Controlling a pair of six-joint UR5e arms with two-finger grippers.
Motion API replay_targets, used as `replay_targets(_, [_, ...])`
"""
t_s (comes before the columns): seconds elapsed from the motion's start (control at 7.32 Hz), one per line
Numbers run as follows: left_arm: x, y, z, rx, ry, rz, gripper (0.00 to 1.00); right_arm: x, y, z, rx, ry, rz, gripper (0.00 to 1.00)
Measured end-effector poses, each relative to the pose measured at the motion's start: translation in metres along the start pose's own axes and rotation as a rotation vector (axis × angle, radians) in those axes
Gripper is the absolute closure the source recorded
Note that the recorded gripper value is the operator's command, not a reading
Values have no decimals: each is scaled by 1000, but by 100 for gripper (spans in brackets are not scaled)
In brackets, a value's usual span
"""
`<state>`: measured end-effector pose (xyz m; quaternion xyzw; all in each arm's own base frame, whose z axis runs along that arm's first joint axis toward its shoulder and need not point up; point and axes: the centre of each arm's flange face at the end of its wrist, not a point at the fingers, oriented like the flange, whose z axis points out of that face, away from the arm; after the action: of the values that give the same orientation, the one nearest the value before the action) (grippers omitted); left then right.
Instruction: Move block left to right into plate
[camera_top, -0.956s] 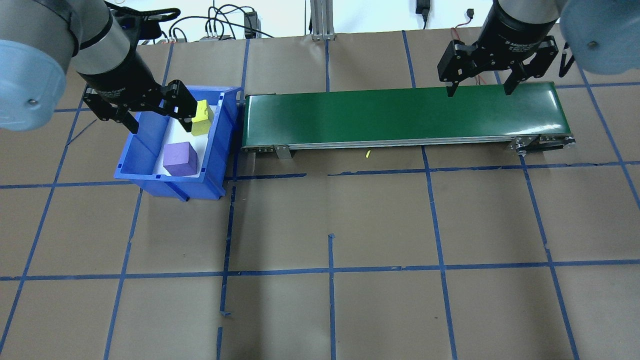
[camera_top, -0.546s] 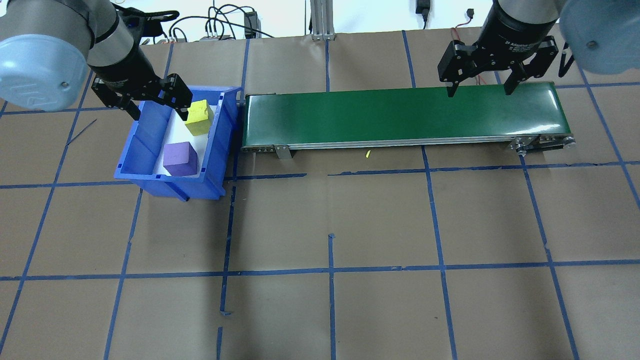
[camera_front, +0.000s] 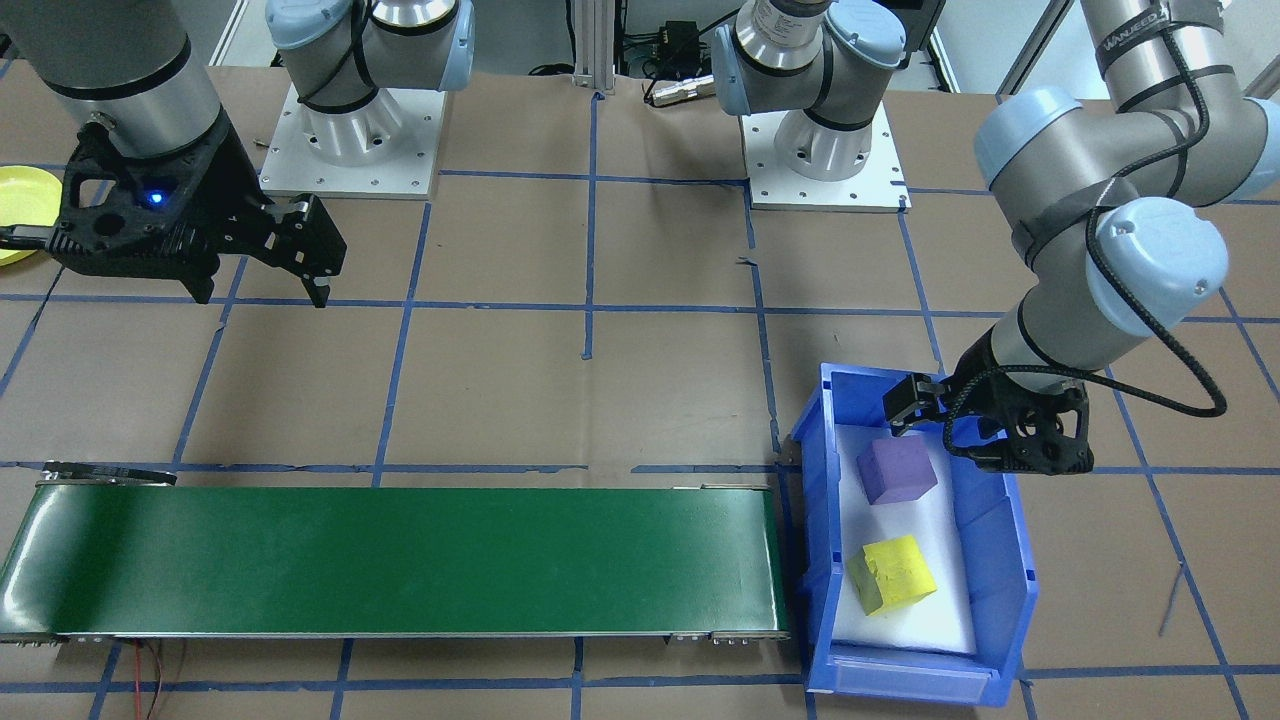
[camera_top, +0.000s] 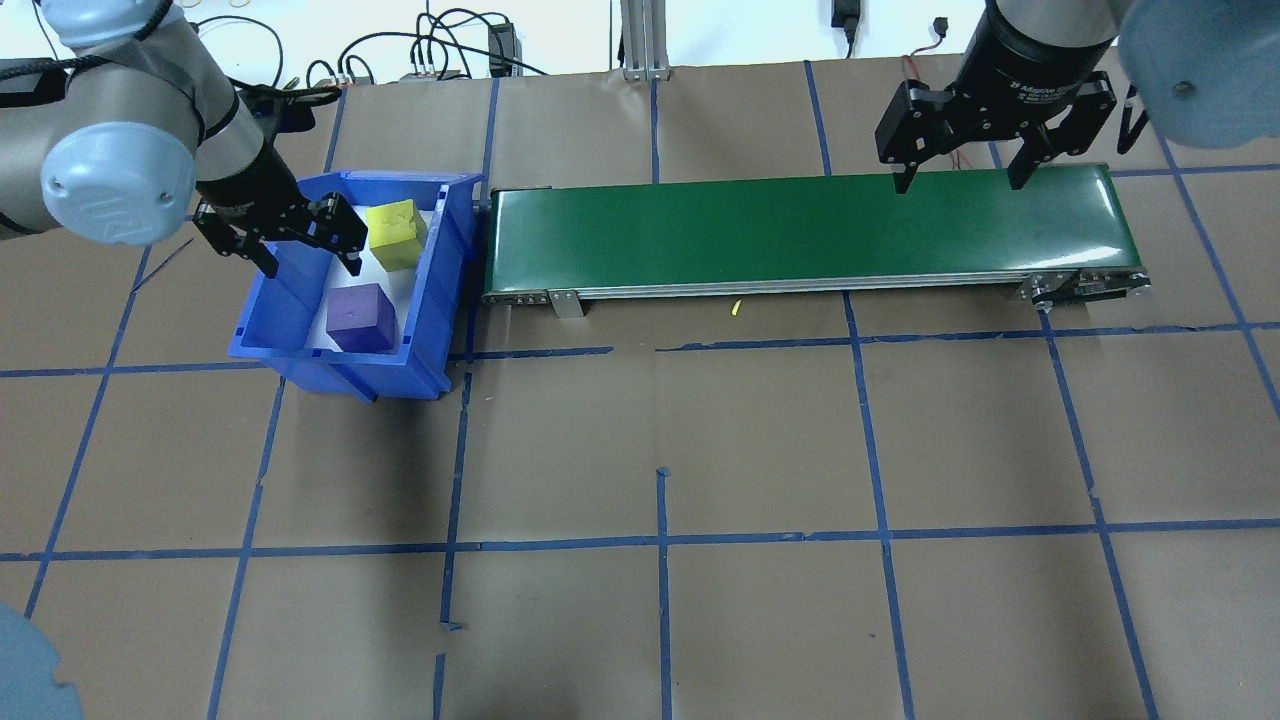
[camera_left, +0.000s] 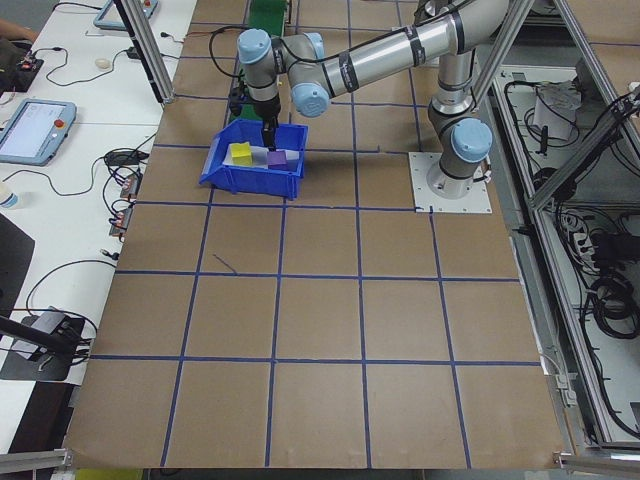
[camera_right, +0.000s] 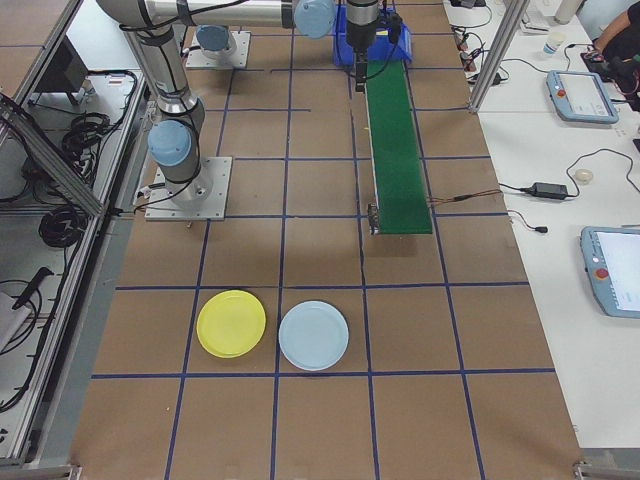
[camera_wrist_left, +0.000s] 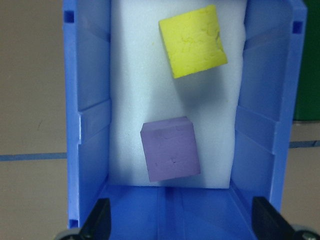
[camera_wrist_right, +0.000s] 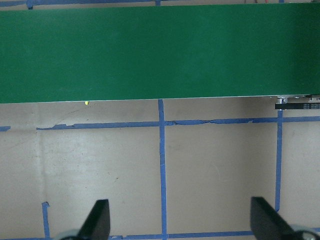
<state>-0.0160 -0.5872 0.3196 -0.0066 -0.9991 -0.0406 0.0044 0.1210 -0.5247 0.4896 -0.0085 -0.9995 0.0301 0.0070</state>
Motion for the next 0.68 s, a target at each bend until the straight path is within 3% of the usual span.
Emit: replay_targets(0.68, [0, -3, 56, -8, 7, -56, 1, 0, 0, 0, 3, -1, 0, 0])
